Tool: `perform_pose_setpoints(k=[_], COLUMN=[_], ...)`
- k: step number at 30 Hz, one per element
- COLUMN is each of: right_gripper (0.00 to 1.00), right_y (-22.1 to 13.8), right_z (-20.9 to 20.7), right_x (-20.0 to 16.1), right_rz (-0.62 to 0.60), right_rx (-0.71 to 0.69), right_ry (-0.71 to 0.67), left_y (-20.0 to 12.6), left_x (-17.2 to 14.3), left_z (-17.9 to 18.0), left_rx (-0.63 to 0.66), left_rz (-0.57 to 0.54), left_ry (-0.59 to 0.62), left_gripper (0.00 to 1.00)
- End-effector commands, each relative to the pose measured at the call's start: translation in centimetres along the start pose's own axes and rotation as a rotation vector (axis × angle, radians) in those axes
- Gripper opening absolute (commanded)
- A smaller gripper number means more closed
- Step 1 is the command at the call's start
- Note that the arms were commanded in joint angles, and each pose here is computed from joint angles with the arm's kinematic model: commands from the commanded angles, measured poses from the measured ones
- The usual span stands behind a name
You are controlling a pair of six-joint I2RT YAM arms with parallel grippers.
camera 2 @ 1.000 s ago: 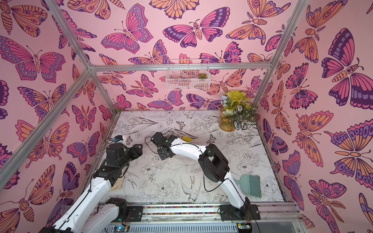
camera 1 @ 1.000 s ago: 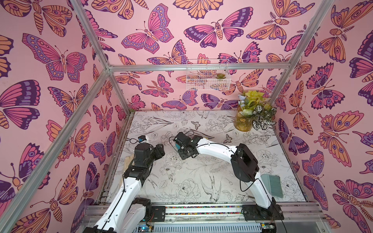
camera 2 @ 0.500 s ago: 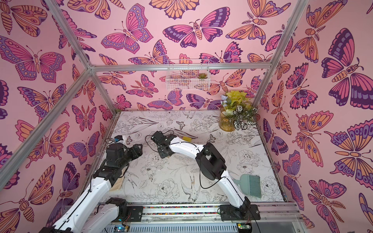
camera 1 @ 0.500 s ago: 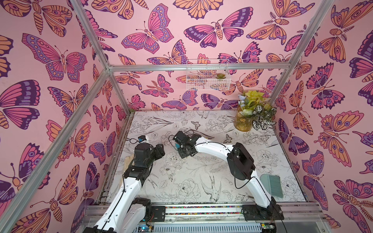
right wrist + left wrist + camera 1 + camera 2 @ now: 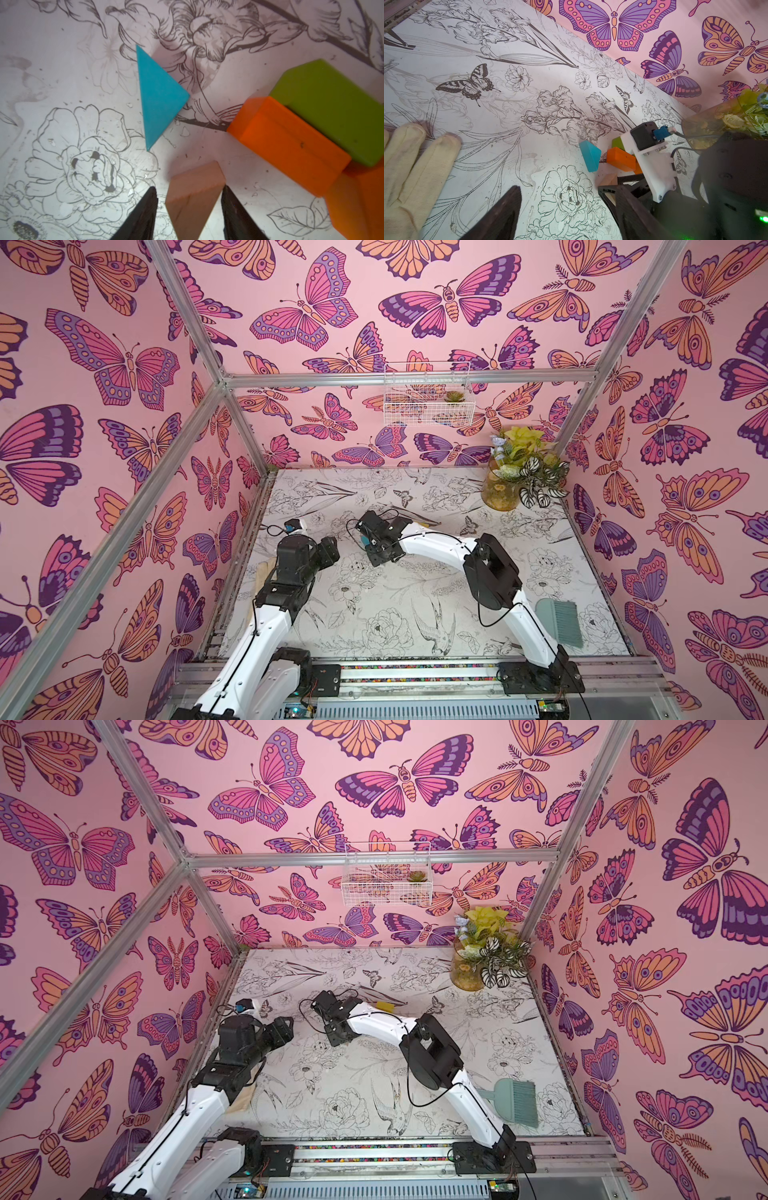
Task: Assemble a piece of candy with building blocks
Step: Pick up the building block from the center of the board, then place the building block at the center of the board.
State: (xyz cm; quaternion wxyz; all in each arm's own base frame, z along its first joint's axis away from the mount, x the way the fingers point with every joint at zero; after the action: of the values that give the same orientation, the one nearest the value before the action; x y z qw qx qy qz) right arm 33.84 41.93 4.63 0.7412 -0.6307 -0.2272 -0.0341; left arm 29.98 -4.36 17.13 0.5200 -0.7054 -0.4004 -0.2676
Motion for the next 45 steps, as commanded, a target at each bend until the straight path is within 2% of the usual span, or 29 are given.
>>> perform_pose_setpoints(k=[1, 6, 13, 20, 24, 27, 30, 35, 38, 41, 45], right_gripper=[0.52, 0.49, 0.40, 0.26, 0.20, 0.19, 0.19, 0.19, 0.19, 0.19, 0.18], right_y=[0.7, 1.3, 1.2, 0.3, -2.4, -6.1, -10.4, -13.5, -13.1, -11.3, -7.8], right_z=[-0.2, -0.2, -0.9, -1.1, -1.0, -1.6, -3.9, -11.0, -16.9, -21.6, -24.6], right_x=[0.6, 0.5, 0.2, 0.7, 1.8, 3.0, 4.5, 5.5, 5.2, 4.1, 2.6], right_rz=[-0.008, 0.003, 0.005, -0.023, -0.070, -0.136, -0.223, -0.266, -0.266, -0.223, -0.137], right_rx=[-0.011, -0.016, -0.046, -0.047, -0.025, -0.020, -0.047, -0.077, -0.155, -0.193, -0.233], right_ry=[0.033, 0.038, 0.040, 0.045, 0.045, 0.044, 0.072, 0.199, 0.289, 0.373, 0.410], left_y=[-0.1, -0.1, -0.2, -0.2, -0.2, -0.1, 0.1, 1.0, 1.7, 2.4, 3.6], left_x=[-0.2, -0.1, -0.3, -0.3, -0.2, -0.2, -0.2, 0.3, 0.7, 1.1, 1.6], left_z=[0.5, 0.5, 0.6, 0.6, 0.5, 0.4, 0.3, -0.7, -1.6, -2.7, -4.4], left_rx=[0.021, 0.023, 0.027, 0.025, 0.021, 0.017, 0.011, -0.029, -0.067, -0.097, -0.131], left_rz=[0.004, 0.002, 0.003, 0.005, 0.005, 0.007, 0.016, 0.040, 0.059, 0.073, 0.096], left_ry=[0.008, 0.012, 0.010, 0.010, 0.008, 0.006, 0.000, 0.002, 0.004, 0.017, 0.047], left_gripper=[0.75, 0.75, 0.75, 0.75, 0.75, 0.75, 0.75, 0.75, 0.75, 0.75, 0.75])
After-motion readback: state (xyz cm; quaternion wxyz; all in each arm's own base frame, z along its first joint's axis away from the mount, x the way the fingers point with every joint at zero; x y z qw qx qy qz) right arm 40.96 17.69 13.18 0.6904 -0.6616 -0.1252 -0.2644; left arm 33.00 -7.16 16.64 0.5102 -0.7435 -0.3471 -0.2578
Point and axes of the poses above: each gripper's point midway between its finger pads, its own y axis out along the fingers, its own z axis along the line the jaws close on, x = y × z, the point moved 1 cm from there along -y, back along the fingers, and after that the axes turned 10 degrees about y, right-handed, at the moved point
